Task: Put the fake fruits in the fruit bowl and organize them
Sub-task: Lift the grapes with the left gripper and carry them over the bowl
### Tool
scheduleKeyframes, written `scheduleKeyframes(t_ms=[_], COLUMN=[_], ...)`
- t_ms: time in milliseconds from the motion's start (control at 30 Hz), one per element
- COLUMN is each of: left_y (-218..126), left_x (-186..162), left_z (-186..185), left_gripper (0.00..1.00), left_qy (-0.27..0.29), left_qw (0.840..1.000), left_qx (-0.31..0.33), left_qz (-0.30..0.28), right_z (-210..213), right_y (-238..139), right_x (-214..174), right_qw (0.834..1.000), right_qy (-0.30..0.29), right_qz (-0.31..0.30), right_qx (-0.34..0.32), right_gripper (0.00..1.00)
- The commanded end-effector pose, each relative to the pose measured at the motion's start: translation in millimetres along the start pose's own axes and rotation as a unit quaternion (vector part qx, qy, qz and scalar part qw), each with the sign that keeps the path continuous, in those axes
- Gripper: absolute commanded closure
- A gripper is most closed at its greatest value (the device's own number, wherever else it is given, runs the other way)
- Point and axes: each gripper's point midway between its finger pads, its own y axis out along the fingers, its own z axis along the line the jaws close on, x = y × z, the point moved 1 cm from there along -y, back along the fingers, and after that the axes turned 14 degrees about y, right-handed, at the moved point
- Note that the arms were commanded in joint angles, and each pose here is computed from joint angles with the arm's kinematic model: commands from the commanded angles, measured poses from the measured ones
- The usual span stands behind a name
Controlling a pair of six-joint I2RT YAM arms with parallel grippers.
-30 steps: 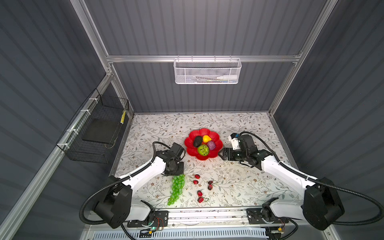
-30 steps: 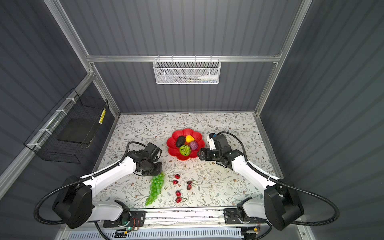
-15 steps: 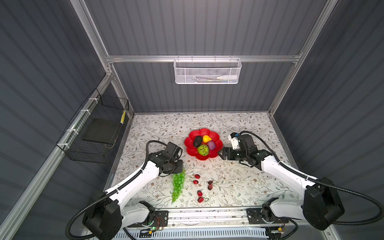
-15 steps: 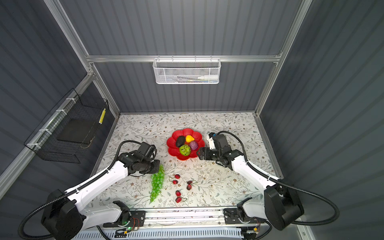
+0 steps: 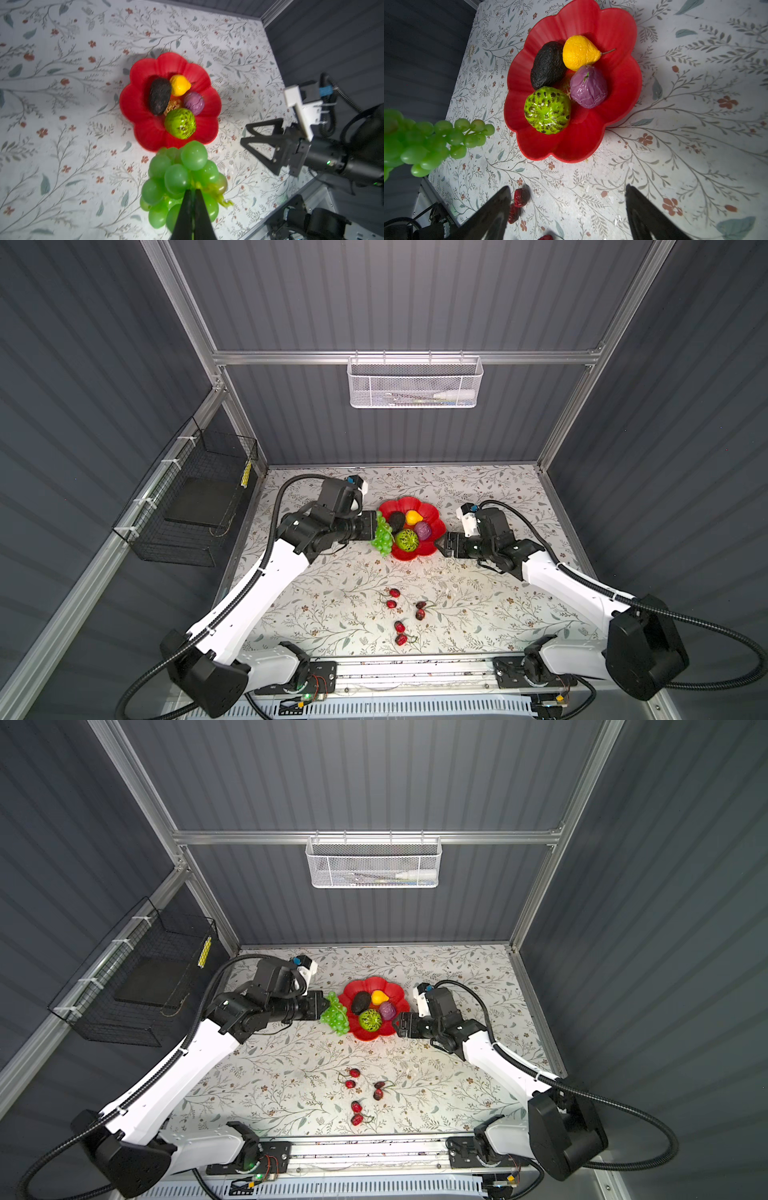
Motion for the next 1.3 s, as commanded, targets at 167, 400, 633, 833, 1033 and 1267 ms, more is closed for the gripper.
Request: scheduleKeyframes(t_ms=[167, 400, 633, 833, 1033, 1267], left_y=[47, 81, 107, 103, 93, 93], left_x=[50, 50, 21, 5, -11, -23], left_z=[-30, -32, -28, -15, 5, 37], left_gripper=[1.0, 1.0, 1.0, 1.0, 1.0, 1.0], left_qy=[0.023, -0.003, -0.027, -0.025, -0.017, -0.038], left_qw=[0.995, 0.992, 0.99, 0.995, 0.999, 0.999], left_qx=[-0.089, -0.118, -0.134, -0.097, -0.049, -0.017], left_qz=[-0.033, -0.048, -0.017, -0.006, 0.009, 0.018], right_z=[11, 6, 2, 5, 9, 14], right_y=[-19, -20, -24, -19, -13, -9], right_x=[9, 3, -1, -1, 0, 4], right_qw=[0.999, 1.0, 0.999, 1.0, 1.0, 1.0], right_qy=[-0.028, -0.021, -0.029, -0.021, -0.019, -0.023], right_qz=[-0.016, -0.006, -0.005, -0.002, 0.008, 0.014], right_qx=[-0.001, -0.006, -0.015, -0.006, 0.003, 0.007], right_gripper=[0.13, 0.13, 0.13, 0.12, 0.12, 0.13])
